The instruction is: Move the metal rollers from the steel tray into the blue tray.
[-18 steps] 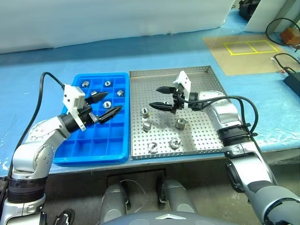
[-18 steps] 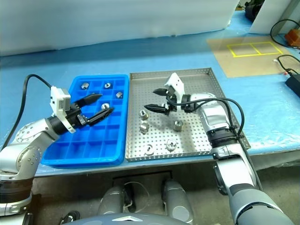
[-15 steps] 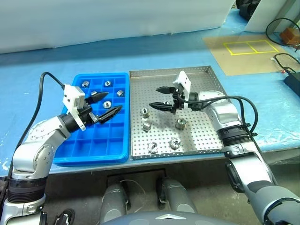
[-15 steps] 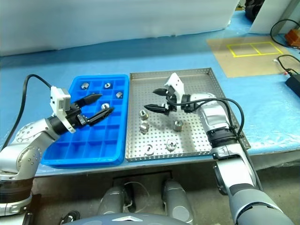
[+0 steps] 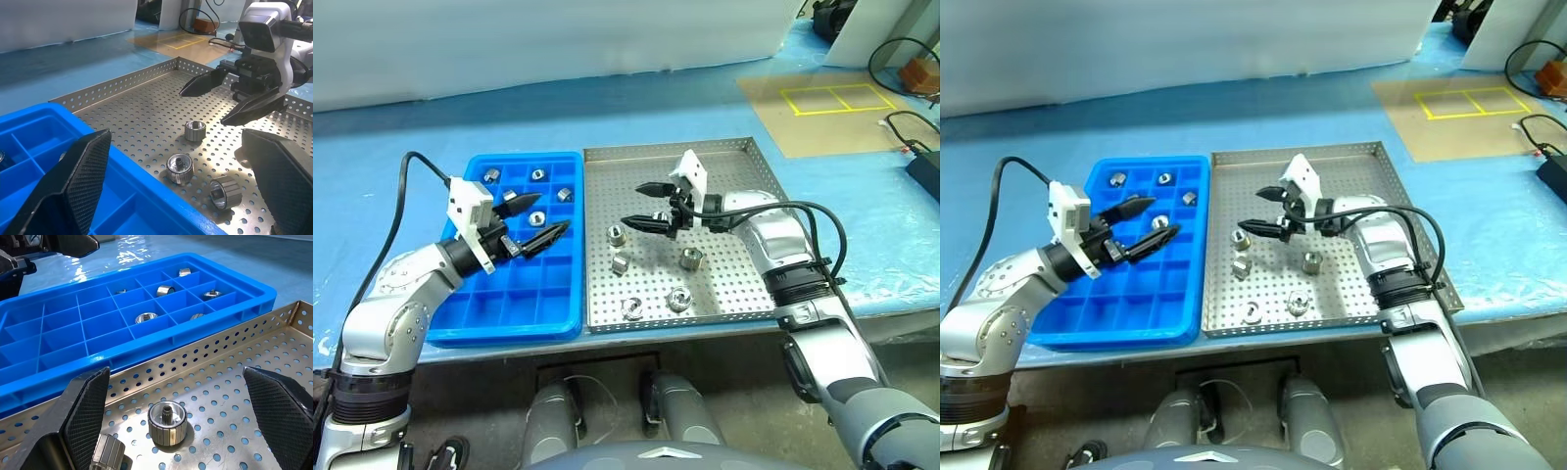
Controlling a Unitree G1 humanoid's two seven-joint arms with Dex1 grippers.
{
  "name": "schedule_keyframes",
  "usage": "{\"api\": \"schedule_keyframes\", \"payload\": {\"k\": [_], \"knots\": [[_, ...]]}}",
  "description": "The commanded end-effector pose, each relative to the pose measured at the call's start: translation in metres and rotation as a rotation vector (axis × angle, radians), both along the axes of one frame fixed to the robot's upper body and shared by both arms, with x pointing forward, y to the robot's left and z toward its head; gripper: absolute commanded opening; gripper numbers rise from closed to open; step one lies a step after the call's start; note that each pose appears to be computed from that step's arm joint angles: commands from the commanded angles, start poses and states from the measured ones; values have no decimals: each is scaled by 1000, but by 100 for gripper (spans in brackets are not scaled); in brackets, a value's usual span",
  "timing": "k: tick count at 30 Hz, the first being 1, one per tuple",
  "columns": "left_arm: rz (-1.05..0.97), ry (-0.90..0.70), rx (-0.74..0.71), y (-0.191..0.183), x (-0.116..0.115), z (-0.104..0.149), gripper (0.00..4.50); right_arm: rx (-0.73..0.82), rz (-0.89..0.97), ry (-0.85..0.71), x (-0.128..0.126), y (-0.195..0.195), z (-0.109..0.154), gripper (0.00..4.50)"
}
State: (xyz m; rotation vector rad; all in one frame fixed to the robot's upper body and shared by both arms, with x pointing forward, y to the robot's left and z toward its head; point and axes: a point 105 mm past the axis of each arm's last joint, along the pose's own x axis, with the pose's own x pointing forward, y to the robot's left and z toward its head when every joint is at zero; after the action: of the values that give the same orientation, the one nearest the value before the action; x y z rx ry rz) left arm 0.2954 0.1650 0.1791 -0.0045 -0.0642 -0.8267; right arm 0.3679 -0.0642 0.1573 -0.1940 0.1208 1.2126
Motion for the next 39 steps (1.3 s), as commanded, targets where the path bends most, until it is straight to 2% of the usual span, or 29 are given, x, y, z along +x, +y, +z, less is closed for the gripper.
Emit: {"api": "schedule_keyframes", "payload": {"k": [1, 14, 18, 20, 23, 27, 30, 33, 36, 39], "knots": [[-8, -36, 12, -3, -3, 9, 450, 24, 27, -41, -5, 5, 10, 448], [-5, -25, 9, -1, -5, 9, 450, 26, 26, -38, -5, 7, 9, 448], [50, -33, 86, 0, 6, 7, 450, 25, 22, -41, -4, 8, 9, 448], [52, -32, 73, -5, 13, 15, 450, 25, 22, -42, -3, 8, 9, 448], [-51, -54, 114, -23, 16, 27, 450, 41, 15, -43, -2, 9, 12, 448], [-164, -46, 173, -32, 22, 28, 450, 68, -2, -47, 1, 8, 19, 448], [-194, 3, 247, -27, 39, 15, 450, 73, -21, -58, 3, 4, 21, 448], [-157, 68, 446, -13, 65, -17, 450, 71, -50, -68, 3, -4, 21, 448], [-192, 87, 458, -19, 80, -24, 450, 78, -80, -77, -1, -15, 23, 448], [-259, 60, 462, -32, 86, -23, 450, 93, -97, -83, -8, -24, 27, 448]]}}
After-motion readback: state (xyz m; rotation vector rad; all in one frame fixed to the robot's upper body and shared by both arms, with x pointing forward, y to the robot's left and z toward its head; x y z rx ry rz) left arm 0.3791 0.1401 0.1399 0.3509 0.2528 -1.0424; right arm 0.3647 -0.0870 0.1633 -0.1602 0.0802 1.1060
